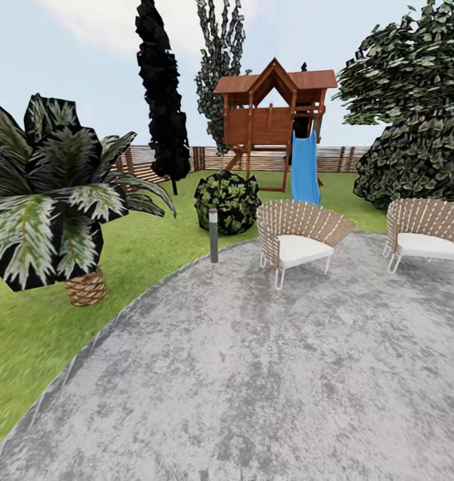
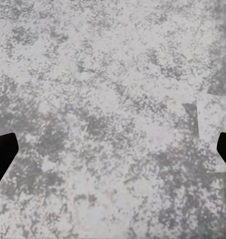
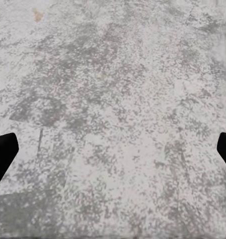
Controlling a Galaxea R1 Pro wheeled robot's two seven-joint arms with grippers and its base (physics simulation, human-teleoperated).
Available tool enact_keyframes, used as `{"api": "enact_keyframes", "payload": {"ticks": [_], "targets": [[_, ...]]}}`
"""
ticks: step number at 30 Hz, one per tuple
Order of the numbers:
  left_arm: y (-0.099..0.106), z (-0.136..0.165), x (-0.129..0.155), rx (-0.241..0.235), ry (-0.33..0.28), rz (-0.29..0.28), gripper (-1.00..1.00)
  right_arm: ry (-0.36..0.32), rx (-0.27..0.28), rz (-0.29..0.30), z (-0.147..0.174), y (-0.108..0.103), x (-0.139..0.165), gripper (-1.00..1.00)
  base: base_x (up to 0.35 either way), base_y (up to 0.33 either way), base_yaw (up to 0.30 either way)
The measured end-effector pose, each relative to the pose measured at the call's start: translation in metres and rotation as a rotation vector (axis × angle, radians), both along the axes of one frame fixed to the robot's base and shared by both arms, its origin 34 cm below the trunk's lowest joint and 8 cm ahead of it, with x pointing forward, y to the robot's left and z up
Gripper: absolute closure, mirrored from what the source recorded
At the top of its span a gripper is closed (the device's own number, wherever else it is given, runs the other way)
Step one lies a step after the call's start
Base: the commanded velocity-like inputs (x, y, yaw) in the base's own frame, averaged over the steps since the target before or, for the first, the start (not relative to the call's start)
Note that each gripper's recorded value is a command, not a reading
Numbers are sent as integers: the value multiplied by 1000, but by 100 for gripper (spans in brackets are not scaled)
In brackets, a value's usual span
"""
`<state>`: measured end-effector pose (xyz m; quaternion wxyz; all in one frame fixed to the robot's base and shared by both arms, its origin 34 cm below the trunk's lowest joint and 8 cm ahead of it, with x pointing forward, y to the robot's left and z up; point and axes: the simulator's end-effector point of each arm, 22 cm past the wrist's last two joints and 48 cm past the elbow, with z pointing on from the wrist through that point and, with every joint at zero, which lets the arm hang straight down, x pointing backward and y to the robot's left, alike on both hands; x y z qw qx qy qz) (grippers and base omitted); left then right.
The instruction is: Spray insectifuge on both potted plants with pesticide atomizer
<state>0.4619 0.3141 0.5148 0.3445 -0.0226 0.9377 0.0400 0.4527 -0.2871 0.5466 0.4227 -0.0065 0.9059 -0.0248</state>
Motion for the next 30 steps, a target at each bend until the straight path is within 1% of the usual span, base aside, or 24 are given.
{"api": "enact_keyframes", "payload": {"ticks": [7, 30], "targets": [[-1, -2, -2, -1, 6, -1, -100, 7, 0, 0, -2, 0, -2, -100, -1, 1, -262], [-2, -48, -10, -5, 21, -2, -100, 24, 2, 0, -48, 1, -9, -100, 0, 0, -269]]}}
